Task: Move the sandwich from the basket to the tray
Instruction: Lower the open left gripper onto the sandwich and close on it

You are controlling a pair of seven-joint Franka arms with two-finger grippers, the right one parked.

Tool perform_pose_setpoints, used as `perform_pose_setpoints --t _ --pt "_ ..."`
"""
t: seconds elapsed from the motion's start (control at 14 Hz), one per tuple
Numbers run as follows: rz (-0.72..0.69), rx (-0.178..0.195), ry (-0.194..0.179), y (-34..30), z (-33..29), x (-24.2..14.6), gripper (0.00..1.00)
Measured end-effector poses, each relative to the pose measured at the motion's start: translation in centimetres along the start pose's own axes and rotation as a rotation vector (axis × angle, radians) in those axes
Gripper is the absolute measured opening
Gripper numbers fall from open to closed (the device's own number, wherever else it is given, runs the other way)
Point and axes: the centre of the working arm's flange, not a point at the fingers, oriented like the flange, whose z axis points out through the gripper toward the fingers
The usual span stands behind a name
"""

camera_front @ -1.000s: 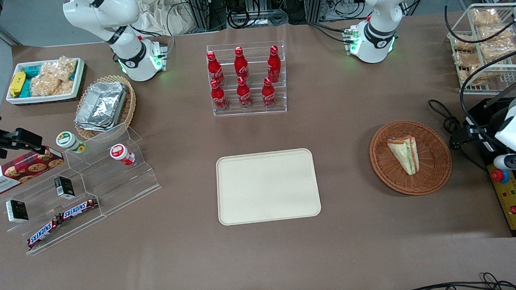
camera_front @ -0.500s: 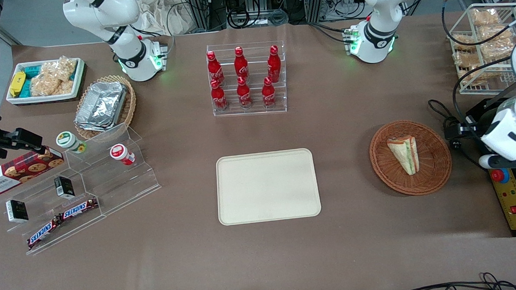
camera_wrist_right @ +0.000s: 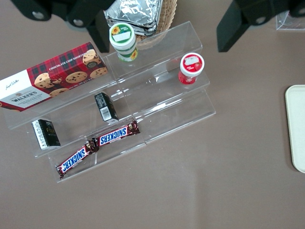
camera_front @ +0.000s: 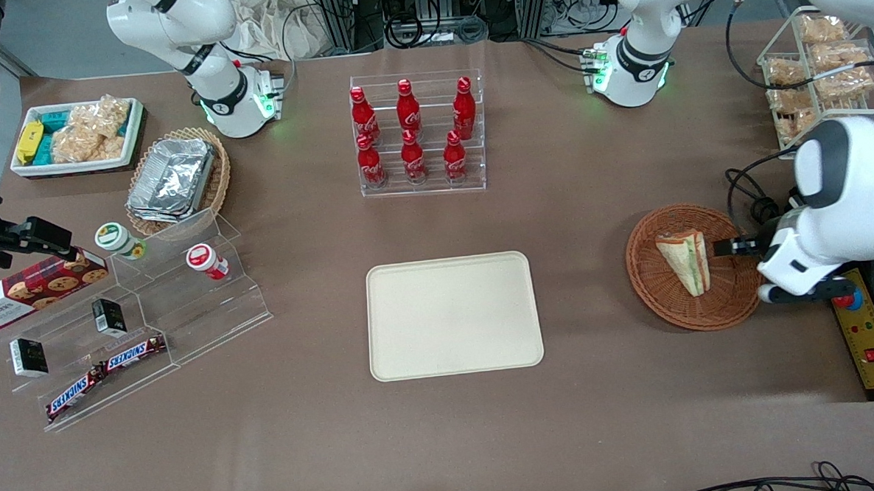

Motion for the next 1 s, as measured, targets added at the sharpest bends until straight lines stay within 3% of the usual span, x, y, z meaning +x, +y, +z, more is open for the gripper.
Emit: perform_pose_setpoints --t 0.36,0.64,0.79,0.93,1.0 --pt "-0.120 -0.031 0.074 1.1 7.6 -1.4 0.99" --pt "-0.147 -0.050 0.089 1.5 11.1 -2.2 0.94" --pt "-0.160 -0.054 0.087 1.6 11.8 -2.0 0.78" --pt "-0.164 -0.052 0.083 1.6 11.3 -1.8 0.55" --pt "-0.164 -0.043 0.058 1.5 10.5 -1.7 0.44"
